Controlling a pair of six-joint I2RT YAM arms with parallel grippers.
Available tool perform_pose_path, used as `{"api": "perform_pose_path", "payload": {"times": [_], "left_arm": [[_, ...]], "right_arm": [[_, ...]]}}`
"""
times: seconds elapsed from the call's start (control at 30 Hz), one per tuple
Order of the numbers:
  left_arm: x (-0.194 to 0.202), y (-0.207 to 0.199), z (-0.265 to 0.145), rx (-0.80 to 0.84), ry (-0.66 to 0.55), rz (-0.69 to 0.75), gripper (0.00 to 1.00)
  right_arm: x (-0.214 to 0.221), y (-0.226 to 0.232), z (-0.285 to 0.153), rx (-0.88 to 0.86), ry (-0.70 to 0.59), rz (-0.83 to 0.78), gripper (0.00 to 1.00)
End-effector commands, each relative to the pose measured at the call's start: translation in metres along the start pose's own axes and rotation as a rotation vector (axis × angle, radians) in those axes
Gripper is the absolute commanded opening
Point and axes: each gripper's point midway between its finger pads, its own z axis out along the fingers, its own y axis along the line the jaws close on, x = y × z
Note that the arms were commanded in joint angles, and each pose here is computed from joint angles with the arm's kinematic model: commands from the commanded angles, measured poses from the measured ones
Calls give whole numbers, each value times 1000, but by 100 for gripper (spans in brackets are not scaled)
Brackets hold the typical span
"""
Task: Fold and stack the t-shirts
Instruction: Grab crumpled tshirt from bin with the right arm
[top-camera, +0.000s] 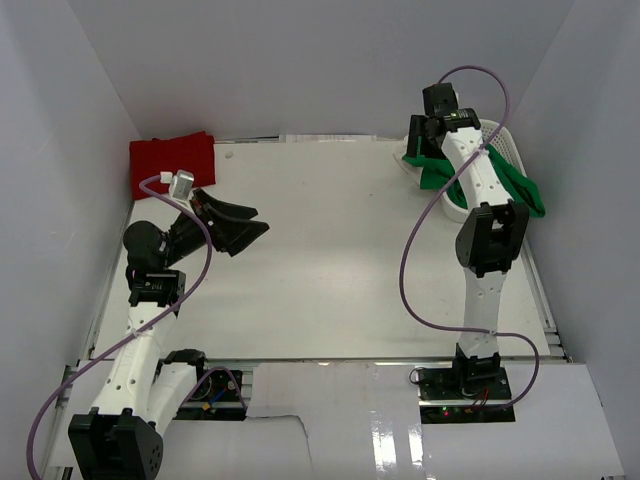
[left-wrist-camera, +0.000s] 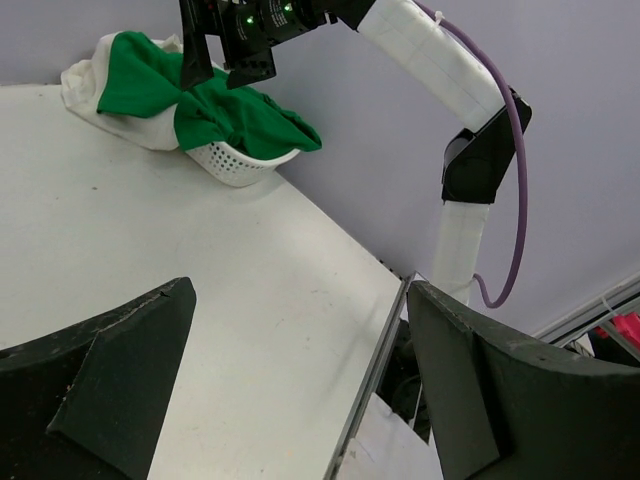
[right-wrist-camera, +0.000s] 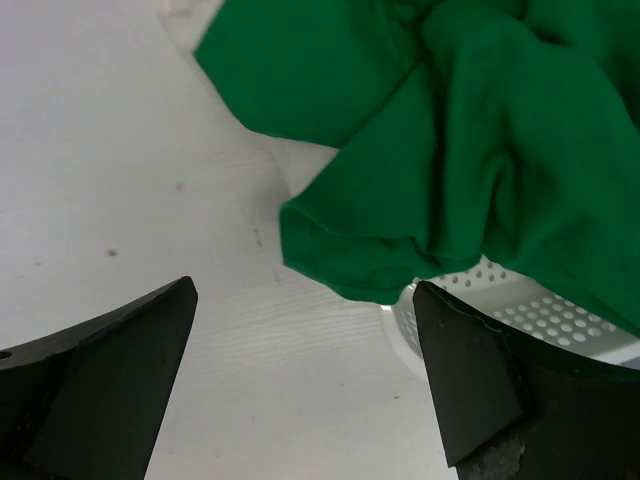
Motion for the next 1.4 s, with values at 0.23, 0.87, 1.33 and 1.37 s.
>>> {"api": "perform_pose_path", "payload": {"times": [0.23,0.87,1.33,1.37], "left_arm": [[15,12,-3,-44,36,9,98],[27,21,-5,-55,66,-20,98],[31,28,-4,-71,72,-41,98],[32,28,-5,-72,73,-42,98]], "right_arm": [[21,-18,17,103,61,8,100],[11,-16,68,116,0,0,83],[-14,-30,56,166,-76,-7,33],[-18,-30,52,165,-88,-9,31]]}}
